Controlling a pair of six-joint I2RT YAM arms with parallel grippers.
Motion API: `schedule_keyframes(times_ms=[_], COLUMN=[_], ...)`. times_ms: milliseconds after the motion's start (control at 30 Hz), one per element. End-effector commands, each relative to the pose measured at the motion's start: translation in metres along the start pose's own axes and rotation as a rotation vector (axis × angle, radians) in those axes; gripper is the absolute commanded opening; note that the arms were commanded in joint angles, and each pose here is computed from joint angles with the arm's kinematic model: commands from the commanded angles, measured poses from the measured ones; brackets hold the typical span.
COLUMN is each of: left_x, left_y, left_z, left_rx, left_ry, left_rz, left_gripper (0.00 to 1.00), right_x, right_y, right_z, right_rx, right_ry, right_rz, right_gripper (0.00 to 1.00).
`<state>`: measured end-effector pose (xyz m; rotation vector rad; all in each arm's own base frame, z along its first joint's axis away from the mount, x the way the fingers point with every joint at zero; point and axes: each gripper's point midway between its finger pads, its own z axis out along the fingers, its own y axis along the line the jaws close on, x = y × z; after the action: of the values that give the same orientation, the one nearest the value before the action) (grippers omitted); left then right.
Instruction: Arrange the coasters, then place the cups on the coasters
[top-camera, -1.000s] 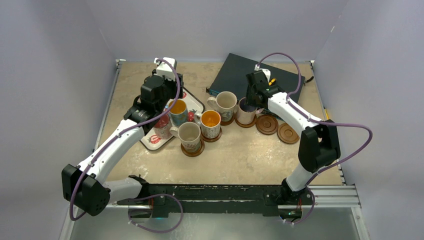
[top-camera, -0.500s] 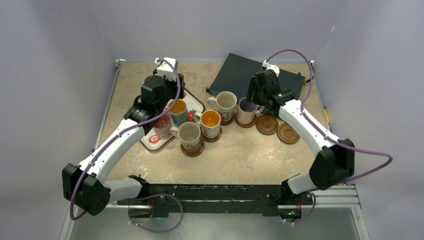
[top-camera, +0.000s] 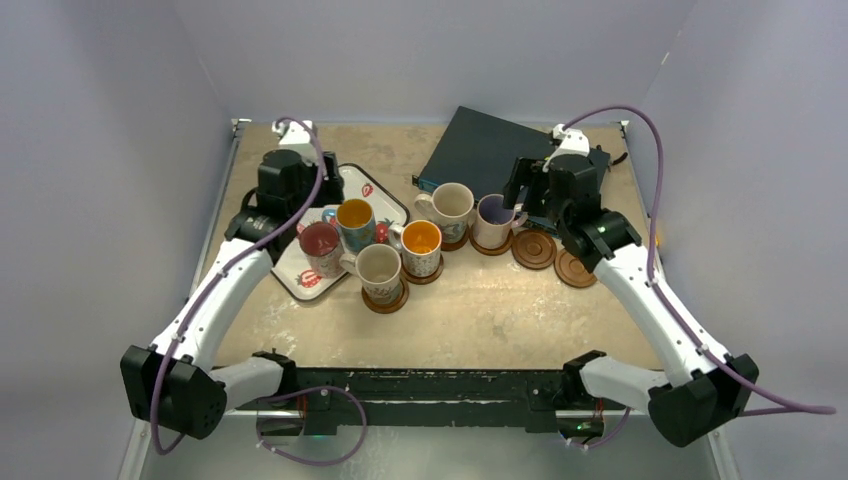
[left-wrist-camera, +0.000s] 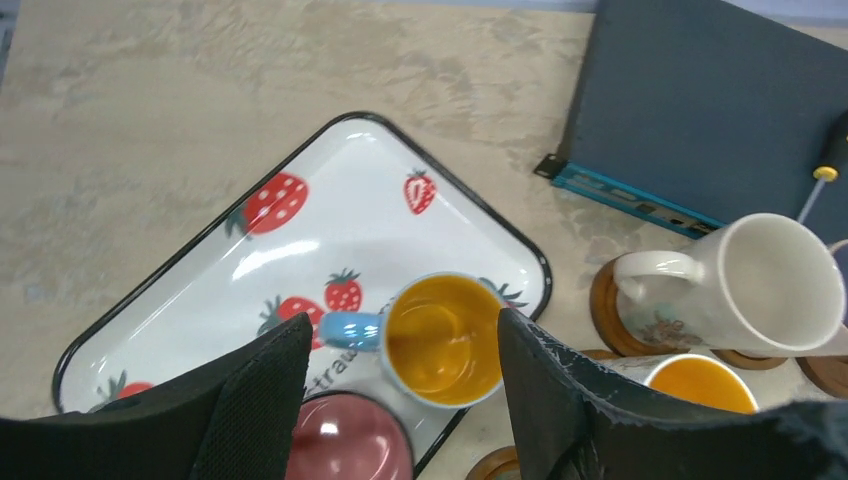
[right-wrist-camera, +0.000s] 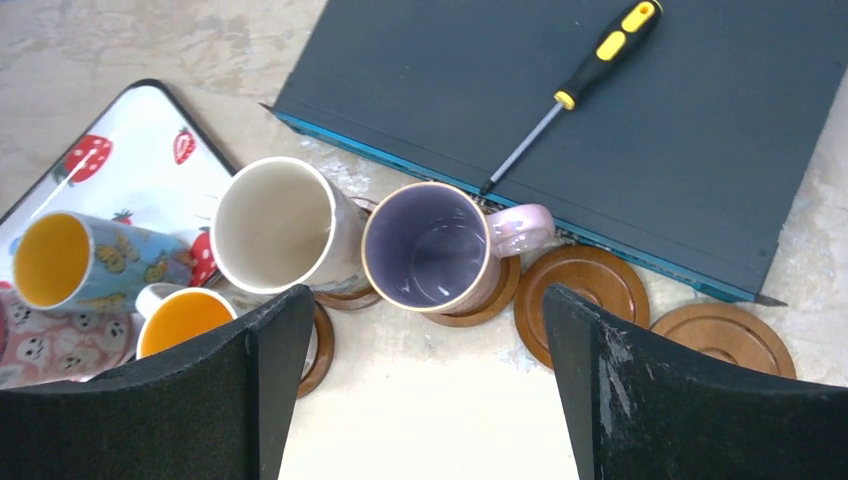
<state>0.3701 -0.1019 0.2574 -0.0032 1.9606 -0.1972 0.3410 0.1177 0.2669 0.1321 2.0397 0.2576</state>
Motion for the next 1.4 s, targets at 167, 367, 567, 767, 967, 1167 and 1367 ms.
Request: schedule_keyframes(times_ms=[167, 367, 567, 767, 967, 1167, 1367], left_x=[0.038, 0.062, 0.1, 0.13, 0.152, 0.168, 0.17], left_y=[0.077, 0.096, 0.091, 0.084, 0.085, 0.077, 0.087], left_z=[-0.012, -0.031, -0.039, -0.043, -0.041, -0.029, -0.027], left_rx=[-0.049, -0.19, -0.198, -0.18, -0.195, -0.152, -0.186], left_ry=[0.179, 0.204, 0.277, 0.329, 0.388, 0.443, 0.477], left_rz=[-0.365, -0.414, -0.483, -0.527, -0.543, -0.556, -0.49], left_gripper=[0.65, 0.65, 0.6, 0.6, 0.6, 0.47, 0.25], right_x=[-0.014, -0.011, -0.002, 0.006, 0.005, 0.01, 0.012], right_y=[0.009, 0.003, 0.0, 0.003, 0.003, 0.003, 0.001], right_z=[-0.018, -0.023, -0.022, -0.02, -0.023, -0.024, -0.027], right_rx=[-0.108, -0.104, -0.109, -0.135, -0.143, -0.145, -0.144], right_ry=[-0.114, -0.146, -0.144, -0.137, -0.143, -0.135, -0.138], right_rz=[-0.052, -0.082, -0.099, -0.091, -0.079, -0.067, -0.06], right_gripper=[0.88, 0.91, 0.91, 0.92, 0.92, 0.92, 0.92])
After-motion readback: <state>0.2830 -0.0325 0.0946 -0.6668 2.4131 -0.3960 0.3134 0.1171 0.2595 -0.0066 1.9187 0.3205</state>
